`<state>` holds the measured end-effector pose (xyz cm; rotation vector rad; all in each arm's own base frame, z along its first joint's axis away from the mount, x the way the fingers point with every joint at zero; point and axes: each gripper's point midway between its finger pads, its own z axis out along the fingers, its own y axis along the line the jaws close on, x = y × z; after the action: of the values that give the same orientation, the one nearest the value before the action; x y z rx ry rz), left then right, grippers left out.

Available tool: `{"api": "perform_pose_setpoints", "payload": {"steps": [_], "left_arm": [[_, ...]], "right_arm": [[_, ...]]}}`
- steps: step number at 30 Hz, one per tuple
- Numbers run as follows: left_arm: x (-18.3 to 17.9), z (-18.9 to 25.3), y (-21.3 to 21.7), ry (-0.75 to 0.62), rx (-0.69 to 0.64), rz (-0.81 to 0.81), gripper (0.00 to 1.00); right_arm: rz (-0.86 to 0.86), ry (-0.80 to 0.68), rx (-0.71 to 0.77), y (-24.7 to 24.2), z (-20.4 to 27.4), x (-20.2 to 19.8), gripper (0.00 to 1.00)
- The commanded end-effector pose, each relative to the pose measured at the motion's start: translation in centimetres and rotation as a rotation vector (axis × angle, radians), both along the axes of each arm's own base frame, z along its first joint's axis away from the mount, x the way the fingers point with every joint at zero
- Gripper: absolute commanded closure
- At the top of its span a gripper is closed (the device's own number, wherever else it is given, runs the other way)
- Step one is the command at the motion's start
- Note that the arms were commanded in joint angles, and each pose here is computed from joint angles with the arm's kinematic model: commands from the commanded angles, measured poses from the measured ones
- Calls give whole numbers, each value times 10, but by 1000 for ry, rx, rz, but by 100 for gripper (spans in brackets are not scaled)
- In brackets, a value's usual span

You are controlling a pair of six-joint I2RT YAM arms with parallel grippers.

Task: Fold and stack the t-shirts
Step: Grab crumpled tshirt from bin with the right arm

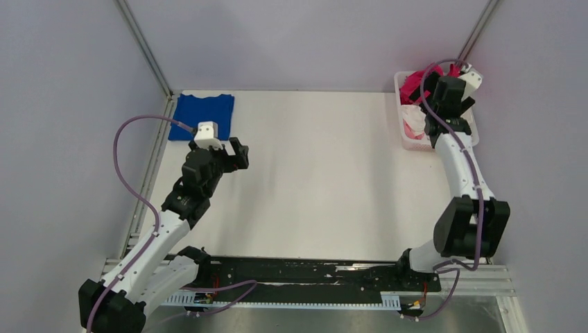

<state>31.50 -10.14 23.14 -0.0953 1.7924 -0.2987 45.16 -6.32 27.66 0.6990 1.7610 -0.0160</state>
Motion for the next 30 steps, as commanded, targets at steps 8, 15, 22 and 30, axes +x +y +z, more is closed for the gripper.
{"api": "perform_pose_setpoints", "payload": {"steps": [8,15,22,30], "left_arm": [[10,16,1,-63,-29,31,0],[14,14,8,-49,-28,85,0],[10,17,19,-44,-24,137,0],[3,20,26,-50,-36,165,0]], "right_arm": [[5,166,-51,-98,-32,110,2],[54,116,-79,-114,-59,191,8],[89,33,-100,-117,-69,226,40],[85,-38,-115,-115,-36,224,100]]}}
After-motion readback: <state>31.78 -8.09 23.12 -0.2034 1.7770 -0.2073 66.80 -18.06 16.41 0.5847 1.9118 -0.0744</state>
